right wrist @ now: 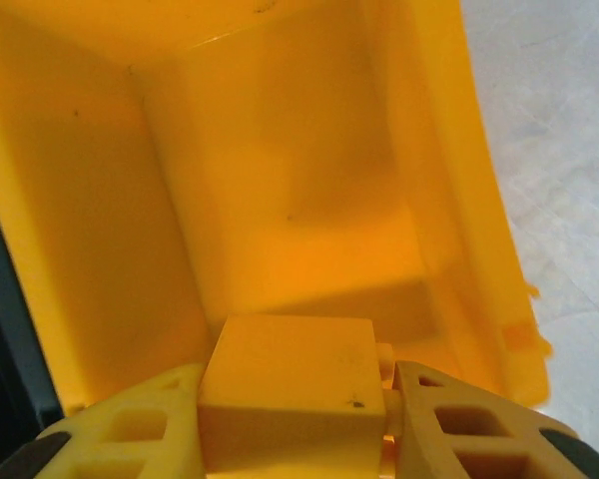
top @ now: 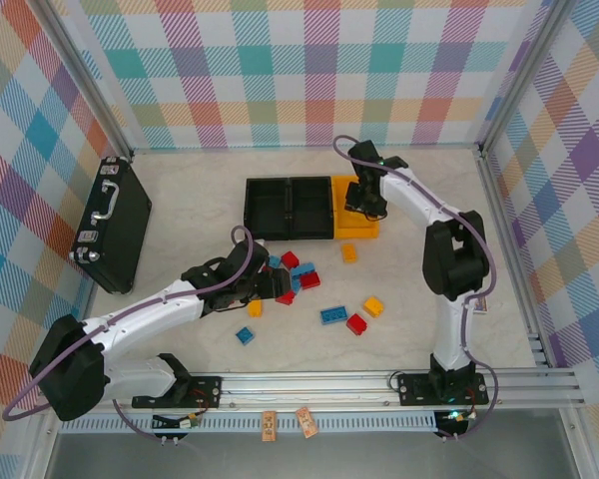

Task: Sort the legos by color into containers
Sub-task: Place the lego in the container.

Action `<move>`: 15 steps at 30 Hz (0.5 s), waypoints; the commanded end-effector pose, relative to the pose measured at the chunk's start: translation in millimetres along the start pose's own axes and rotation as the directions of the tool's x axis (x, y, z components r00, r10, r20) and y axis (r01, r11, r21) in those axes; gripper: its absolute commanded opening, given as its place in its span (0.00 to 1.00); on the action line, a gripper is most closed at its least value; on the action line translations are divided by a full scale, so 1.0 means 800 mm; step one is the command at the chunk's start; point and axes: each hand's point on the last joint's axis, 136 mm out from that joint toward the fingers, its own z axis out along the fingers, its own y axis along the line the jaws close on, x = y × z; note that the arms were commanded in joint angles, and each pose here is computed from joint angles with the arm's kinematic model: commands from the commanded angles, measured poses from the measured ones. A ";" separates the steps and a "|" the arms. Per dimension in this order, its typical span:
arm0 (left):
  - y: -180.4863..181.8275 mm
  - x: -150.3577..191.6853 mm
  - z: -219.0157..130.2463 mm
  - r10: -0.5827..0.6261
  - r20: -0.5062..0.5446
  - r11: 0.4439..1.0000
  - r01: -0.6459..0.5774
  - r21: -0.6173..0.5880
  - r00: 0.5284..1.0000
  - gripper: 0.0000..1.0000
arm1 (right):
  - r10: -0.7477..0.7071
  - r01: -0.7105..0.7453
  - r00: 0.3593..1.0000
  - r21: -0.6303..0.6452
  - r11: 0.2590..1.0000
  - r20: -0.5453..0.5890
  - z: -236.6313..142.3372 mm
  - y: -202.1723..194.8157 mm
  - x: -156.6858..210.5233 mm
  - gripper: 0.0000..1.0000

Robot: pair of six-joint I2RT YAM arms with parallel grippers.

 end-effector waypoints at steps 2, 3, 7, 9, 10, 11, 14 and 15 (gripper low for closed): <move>-0.003 -0.003 -0.011 0.001 0.010 1.000 -0.001 -0.014 1.000 0.70 | -0.020 0.021 1.000 0.045 0.999 -0.020 0.008 -0.002 -0.003 0.29; -0.002 -0.003 -0.011 0.001 0.010 1.000 -0.001 -0.016 1.000 0.70 | -0.020 0.021 0.999 0.051 0.998 -0.028 0.013 -0.002 -0.002 0.29; 0.000 -0.001 -0.010 0.002 0.007 1.000 -0.002 -0.024 1.000 0.70 | -0.012 0.014 0.999 0.062 0.998 -0.035 0.021 -0.002 -0.003 0.31; 0.001 -0.002 -0.011 0.002 0.010 1.000 -0.001 -0.026 1.000 0.70 | -0.010 0.012 0.999 0.058 0.998 -0.036 0.023 0.000 -0.003 0.31; 0.001 -0.001 -0.011 0.002 0.010 1.000 -0.002 -0.027 1.000 0.70 | -0.011 0.013 0.999 0.059 0.998 -0.035 0.024 0.000 -0.003 0.32; 0.002 -0.002 -0.011 0.001 0.012 1.000 0.000 -0.028 1.000 0.70 | -0.010 0.013 0.999 0.059 0.998 -0.037 0.025 0.000 -0.003 0.33; 0.002 -0.002 -0.013 -0.002 0.015 1.000 0.003 -0.029 1.000 0.70 | -0.016 0.018 0.999 0.058 0.998 -0.039 0.024 0.001 -0.005 0.38; 0.002 -0.003 -0.013 -0.003 0.018 1.000 0.004 -0.030 1.000 0.70 | -0.014 0.017 0.999 0.058 0.998 -0.038 0.023 0.001 -0.005 0.40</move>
